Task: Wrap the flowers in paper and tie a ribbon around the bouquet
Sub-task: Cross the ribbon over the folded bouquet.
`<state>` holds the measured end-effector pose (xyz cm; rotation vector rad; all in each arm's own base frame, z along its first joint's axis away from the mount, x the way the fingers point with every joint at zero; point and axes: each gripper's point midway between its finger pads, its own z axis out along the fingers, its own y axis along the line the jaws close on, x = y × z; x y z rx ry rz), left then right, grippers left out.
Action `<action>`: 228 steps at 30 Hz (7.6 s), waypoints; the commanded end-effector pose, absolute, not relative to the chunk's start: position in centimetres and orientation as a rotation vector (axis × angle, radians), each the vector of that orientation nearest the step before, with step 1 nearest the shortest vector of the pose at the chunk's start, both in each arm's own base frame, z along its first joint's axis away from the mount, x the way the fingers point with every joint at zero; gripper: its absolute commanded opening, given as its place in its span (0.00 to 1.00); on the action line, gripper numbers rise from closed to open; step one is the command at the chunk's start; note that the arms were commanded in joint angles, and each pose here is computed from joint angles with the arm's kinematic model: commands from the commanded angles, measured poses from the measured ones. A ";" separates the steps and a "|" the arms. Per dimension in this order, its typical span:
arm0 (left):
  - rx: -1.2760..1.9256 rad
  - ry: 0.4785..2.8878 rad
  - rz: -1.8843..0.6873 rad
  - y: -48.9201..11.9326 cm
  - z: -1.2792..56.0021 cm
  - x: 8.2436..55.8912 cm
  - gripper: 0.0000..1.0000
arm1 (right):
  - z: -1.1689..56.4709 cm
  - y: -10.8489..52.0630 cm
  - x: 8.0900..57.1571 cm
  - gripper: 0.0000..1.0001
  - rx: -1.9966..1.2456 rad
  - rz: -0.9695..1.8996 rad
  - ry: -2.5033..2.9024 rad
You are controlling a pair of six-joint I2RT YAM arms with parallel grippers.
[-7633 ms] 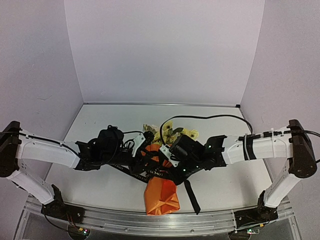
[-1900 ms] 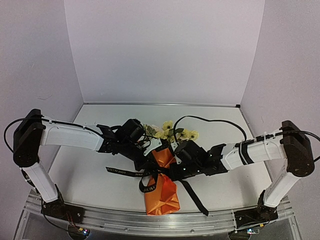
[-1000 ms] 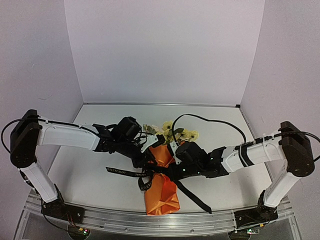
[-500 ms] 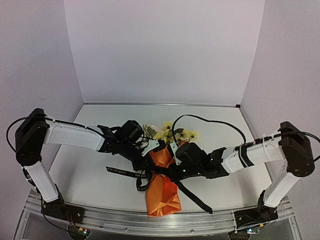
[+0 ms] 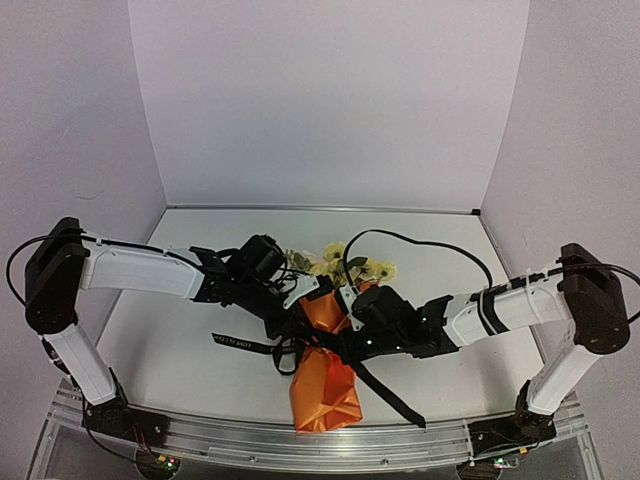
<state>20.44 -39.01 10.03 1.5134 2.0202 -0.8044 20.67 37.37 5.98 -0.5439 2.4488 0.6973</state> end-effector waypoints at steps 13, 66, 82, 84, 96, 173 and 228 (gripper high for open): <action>1.438 1.892 -0.922 -40.2 15.2 20.6 0.00 | 9.1 39.0 21.7 0.00 -0.568 0.762 2.310; 1.395 1.991 -0.906 -40.9 14.5 22.4 0.34 | 11.8 42.5 28.7 0.00 -0.733 0.434 1.769; 1.331 1.944 -0.945 -39.8 17.5 22.6 0.40 | 11.0 42.9 28.1 0.00 -0.806 0.435 1.760; 1.287 1.962 -0.925 -39.5 17.6 23.4 0.40 | 10.8 43.0 27.9 0.00 -0.821 0.441 1.759; 1.200 1.982 -0.986 -38.6 17.8 24.8 0.28 | 9.2 44.1 27.2 0.00 -1.047 0.371 1.667; 0.898 2.291 -1.041 -34.7 11.5 28.2 0.35 | 9.4 44.7 26.7 0.00 -1.174 0.336 1.575; 0.994 2.253 -1.148 -36.6 12.3 25.7 0.23 | 13.1 45.0 27.8 0.00 -1.062 0.351 1.556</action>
